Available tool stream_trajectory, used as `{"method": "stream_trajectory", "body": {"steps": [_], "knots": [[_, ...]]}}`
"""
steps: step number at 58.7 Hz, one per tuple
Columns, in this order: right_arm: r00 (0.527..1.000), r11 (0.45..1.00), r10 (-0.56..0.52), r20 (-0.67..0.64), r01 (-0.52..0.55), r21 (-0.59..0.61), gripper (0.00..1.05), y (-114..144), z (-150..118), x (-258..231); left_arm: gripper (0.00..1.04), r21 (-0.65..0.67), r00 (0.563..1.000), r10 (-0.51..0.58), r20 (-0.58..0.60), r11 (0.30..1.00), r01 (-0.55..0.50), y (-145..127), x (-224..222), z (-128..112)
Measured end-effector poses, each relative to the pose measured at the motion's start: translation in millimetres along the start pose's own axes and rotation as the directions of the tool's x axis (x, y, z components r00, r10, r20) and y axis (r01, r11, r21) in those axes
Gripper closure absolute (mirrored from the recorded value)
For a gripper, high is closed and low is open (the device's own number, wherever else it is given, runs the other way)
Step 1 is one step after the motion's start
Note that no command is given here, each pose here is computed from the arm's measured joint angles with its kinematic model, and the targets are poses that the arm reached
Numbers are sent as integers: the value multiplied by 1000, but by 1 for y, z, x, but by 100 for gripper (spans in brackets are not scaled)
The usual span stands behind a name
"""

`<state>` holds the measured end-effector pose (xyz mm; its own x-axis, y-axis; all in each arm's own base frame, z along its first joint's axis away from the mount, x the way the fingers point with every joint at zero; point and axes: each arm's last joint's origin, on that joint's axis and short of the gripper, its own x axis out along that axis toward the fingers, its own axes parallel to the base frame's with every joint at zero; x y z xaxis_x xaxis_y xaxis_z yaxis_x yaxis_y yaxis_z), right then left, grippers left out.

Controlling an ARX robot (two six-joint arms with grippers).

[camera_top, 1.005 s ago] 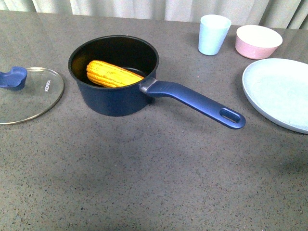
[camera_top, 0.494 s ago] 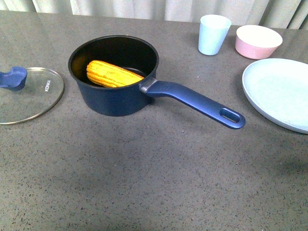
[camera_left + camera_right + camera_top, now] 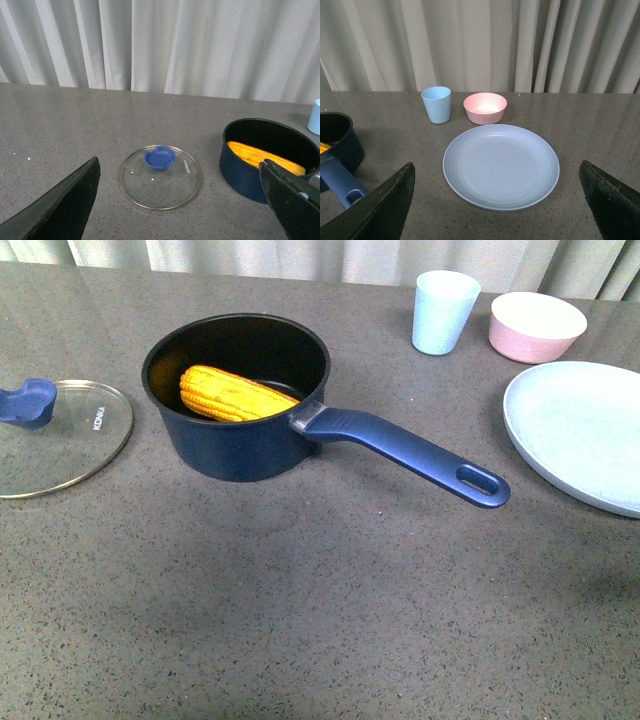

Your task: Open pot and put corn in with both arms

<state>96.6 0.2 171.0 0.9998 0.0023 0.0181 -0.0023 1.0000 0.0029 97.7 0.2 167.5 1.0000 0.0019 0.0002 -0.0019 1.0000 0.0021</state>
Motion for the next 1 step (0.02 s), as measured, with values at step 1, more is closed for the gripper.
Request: {"method": "stream_trajectory", "body": {"steps": [1], "knots": [[1000, 1000, 0, 0, 0, 0, 9, 0, 0, 0, 9, 0, 1000, 0, 0, 1000, 0, 0, 0, 0]]}}
